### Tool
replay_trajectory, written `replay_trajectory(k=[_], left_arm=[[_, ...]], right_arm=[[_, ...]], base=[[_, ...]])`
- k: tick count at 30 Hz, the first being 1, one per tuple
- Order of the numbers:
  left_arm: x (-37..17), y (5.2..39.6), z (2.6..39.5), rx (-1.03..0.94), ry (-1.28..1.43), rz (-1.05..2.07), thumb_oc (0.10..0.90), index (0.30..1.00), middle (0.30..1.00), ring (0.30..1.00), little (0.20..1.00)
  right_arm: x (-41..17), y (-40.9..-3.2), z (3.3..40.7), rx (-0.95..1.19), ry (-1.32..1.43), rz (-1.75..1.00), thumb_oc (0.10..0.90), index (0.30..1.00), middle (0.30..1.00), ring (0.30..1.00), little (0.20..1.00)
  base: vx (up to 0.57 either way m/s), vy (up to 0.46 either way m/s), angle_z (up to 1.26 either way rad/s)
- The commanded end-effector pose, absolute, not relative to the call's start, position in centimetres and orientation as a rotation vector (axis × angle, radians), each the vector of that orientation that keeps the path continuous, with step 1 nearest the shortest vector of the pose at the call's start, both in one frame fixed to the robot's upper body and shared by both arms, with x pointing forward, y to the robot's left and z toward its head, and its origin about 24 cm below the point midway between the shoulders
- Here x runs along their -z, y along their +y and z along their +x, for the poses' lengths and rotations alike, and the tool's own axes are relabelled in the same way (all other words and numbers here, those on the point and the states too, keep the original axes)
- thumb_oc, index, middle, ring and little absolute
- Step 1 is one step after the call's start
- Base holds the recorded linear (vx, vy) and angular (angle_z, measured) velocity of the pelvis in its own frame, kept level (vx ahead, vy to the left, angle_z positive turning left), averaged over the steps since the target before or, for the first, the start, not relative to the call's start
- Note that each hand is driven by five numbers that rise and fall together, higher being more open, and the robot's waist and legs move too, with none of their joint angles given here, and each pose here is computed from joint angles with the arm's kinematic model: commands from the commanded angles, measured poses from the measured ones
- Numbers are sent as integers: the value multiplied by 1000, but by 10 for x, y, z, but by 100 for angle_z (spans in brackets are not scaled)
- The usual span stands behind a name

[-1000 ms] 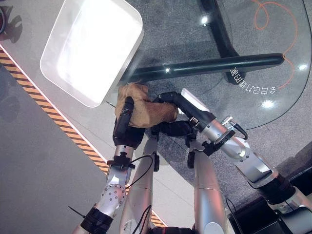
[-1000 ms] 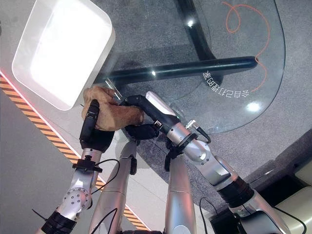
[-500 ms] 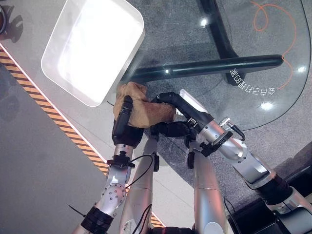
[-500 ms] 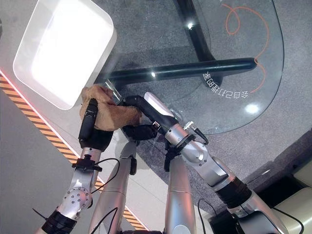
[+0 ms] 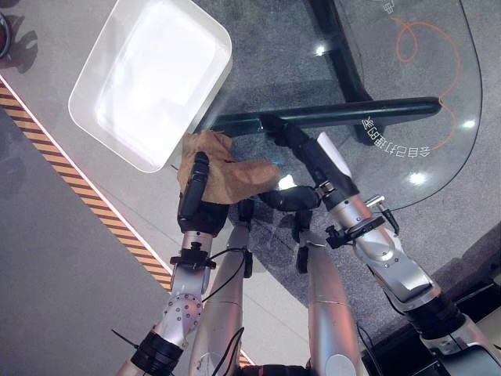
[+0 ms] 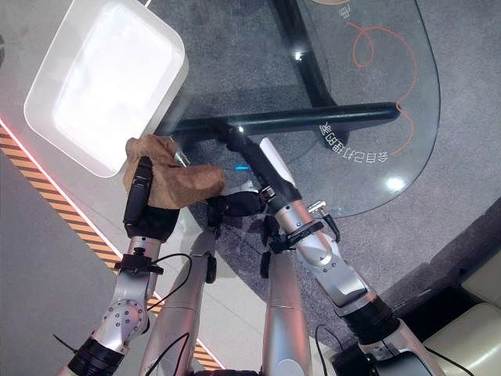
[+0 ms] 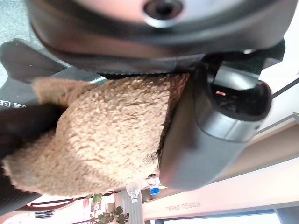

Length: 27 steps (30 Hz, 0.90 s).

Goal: Wipe the table with a cloth and put it in the basket.

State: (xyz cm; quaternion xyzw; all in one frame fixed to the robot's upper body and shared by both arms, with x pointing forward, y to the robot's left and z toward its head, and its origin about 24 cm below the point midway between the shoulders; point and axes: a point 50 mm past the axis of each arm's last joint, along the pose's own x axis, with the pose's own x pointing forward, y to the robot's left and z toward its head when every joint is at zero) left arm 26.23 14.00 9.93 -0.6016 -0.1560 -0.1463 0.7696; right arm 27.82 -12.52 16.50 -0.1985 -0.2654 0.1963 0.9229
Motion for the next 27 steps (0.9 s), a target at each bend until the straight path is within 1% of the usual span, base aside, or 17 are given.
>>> replay_trajectory(k=[1, 11, 15, 17, 18, 20, 23, 27], left_arm=[[-150, 154, 242, 482, -682, -1216, 100, 300, 300, 300, 200], [-151, 161, 241, 469, -718, -1204, 100, 300, 300, 300, 200], [-158, 173, 237, 436, -844, -1137, 100, 300, 300, 300, 200], [-170, 189, 232, 406, -990, -1065, 100, 300, 300, 300, 200], [-171, 190, 232, 404, -998, -1057, 100, 300, 300, 300, 200], [-186, 204, 227, 362, -1106, -966, 100, 300, 300, 300, 200], [-198, 216, 226, 302, -1171, -937, 100, 300, 300, 300, 200], [-217, 232, 224, 131, -1277, -828, 100, 300, 300, 300, 200]], right_arm=[[-209, -125, 254, -384, -825, -263, 800, 900, 900, 900, 900], [-207, -133, 251, -350, -824, -237, 800, 900, 900, 900, 900], [-207, -136, 252, -337, -812, -234, 800, 900, 900, 900, 900], [-206, -137, 253, -333, -799, -234, 800, 900, 900, 900, 900], [-206, -137, 253, -333, -798, -234, 800, 900, 900, 900, 900], [-204, -139, 255, -329, -774, -239, 800, 900, 900, 900, 900], [-199, -139, 257, -334, -742, -251, 800, 900, 900, 900, 900], [-190, -137, 264, -368, -664, -267, 800, 900, 900, 900, 900]], base=[[0, 0, 0], [0, 0, 0], [0, 0, 0], [0, 0, 0], [16, 31, -2], [17, 53, -4], [16, 71, -8], [21, 85, -7]])
